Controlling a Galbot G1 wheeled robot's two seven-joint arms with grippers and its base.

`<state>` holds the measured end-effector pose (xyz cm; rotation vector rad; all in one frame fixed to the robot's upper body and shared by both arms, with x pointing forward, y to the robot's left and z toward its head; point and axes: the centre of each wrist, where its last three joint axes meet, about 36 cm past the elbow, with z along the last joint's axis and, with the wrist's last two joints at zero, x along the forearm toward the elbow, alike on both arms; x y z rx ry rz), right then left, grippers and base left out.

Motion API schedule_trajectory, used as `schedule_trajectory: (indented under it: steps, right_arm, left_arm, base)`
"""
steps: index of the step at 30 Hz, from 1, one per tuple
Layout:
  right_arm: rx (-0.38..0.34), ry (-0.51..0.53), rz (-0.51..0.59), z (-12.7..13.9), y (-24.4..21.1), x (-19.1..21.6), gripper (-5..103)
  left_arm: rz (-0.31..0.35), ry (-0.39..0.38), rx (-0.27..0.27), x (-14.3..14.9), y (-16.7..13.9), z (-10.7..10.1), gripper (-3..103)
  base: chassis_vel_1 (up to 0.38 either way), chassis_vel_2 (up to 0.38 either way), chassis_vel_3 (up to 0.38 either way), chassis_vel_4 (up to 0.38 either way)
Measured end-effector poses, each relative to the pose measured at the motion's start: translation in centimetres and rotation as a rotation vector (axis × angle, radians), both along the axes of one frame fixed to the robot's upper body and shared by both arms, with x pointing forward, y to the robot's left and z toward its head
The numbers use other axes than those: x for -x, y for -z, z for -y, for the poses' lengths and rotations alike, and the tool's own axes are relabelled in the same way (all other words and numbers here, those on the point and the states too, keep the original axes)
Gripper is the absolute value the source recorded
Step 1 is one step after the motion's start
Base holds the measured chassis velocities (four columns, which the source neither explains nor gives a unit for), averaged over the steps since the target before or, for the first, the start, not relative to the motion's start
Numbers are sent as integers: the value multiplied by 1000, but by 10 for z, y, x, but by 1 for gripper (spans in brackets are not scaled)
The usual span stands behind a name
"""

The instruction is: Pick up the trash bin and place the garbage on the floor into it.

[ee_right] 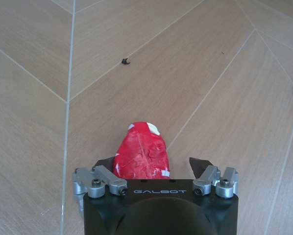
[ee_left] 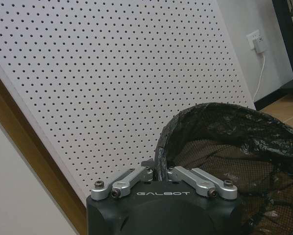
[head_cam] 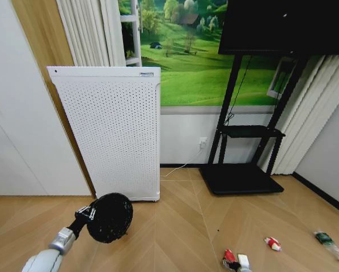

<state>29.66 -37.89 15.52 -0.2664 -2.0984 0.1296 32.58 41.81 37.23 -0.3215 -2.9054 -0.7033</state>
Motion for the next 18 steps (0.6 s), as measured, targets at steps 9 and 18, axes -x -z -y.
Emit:
schedule_trajectory:
  steps: [9, 18]
  right_arm:
    - [8, 1, 2, -1, -2, 4, 65]
    - [-4, 57, -28, -5, -15, 5, 50]
  left_arm:
    - [-3, -1, -1, 0, 3, -2, 6]
    - [-5, 5, 1, -1, 5, 0, 6]
  base:
    - [0, 0, 0, 0]
    - [0, 0, 0, 0]
